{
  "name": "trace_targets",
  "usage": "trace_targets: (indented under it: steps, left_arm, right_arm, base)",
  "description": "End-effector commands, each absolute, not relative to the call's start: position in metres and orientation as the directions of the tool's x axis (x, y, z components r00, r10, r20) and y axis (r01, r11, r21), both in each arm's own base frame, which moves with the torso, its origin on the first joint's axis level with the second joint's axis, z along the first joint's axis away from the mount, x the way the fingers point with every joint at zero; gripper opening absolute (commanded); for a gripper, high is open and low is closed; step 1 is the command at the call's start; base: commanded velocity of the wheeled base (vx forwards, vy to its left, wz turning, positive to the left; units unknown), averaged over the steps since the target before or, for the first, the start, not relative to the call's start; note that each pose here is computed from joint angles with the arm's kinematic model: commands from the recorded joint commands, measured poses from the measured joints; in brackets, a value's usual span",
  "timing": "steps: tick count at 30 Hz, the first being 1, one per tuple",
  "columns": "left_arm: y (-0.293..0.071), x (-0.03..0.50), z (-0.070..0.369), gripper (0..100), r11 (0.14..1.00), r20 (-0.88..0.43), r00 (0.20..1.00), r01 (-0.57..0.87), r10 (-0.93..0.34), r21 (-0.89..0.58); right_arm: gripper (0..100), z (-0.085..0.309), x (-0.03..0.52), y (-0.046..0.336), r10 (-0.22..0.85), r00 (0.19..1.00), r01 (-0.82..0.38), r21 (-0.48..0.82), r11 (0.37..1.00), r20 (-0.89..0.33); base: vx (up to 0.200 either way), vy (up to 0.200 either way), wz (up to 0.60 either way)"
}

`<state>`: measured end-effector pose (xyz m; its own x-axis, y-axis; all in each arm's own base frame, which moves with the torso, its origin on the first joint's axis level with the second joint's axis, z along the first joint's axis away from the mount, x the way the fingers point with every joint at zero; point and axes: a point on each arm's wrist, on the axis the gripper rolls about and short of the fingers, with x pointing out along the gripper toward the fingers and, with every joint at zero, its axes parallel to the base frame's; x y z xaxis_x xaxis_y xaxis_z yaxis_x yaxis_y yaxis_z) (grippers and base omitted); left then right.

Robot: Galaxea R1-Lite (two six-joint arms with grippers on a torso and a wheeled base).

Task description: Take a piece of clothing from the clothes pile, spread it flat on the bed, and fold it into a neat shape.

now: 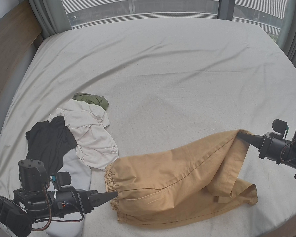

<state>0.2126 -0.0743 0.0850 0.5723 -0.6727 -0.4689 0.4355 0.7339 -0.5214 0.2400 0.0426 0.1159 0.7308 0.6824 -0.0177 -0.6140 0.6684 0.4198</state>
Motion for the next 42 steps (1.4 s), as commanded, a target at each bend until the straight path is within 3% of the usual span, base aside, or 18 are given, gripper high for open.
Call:
trace_targets:
  steps: [1, 13, 28, 42]
  left_arm:
    - [-0.078, 0.216, 0.071, 100, 0.736, -0.5, 0.545, 0.421, -0.673, -0.531]
    - [-0.083, 0.227, 0.044, 100, 0.728, -0.475, 0.559, 0.439, -0.68, -0.527]
    - [-0.108, 0.228, 0.02, 100, 0.644, -0.369, 0.549, 0.478, -0.75, -0.597]
    - [-0.121, 0.225, 0.027, 100, 0.611, -0.336, 0.527, 0.529, -0.781, -0.59]
  right_arm:
    - [0, 0.116, 0.24, 0.043, 0.684, 0.729, -0.615, 0.42, 0.667, -0.019]
    - [0, 0.117, 0.24, 0.043, 0.683, 0.73, -0.616, 0.418, 0.668, -0.015]
    - [0, 0.116, 0.24, 0.043, 0.684, 0.729, -0.616, 0.419, 0.667, -0.017]
    - [0, 0.116, 0.24, 0.043, 0.684, 0.729, -0.616, 0.419, 0.667, -0.016]
  base:
    - [0.0, 0.0, 0.0]
    - [0.0, 0.0, 0.0]
    - [0.0, 0.0, 0.0]
    - [0.0, 0.0, 0.0]
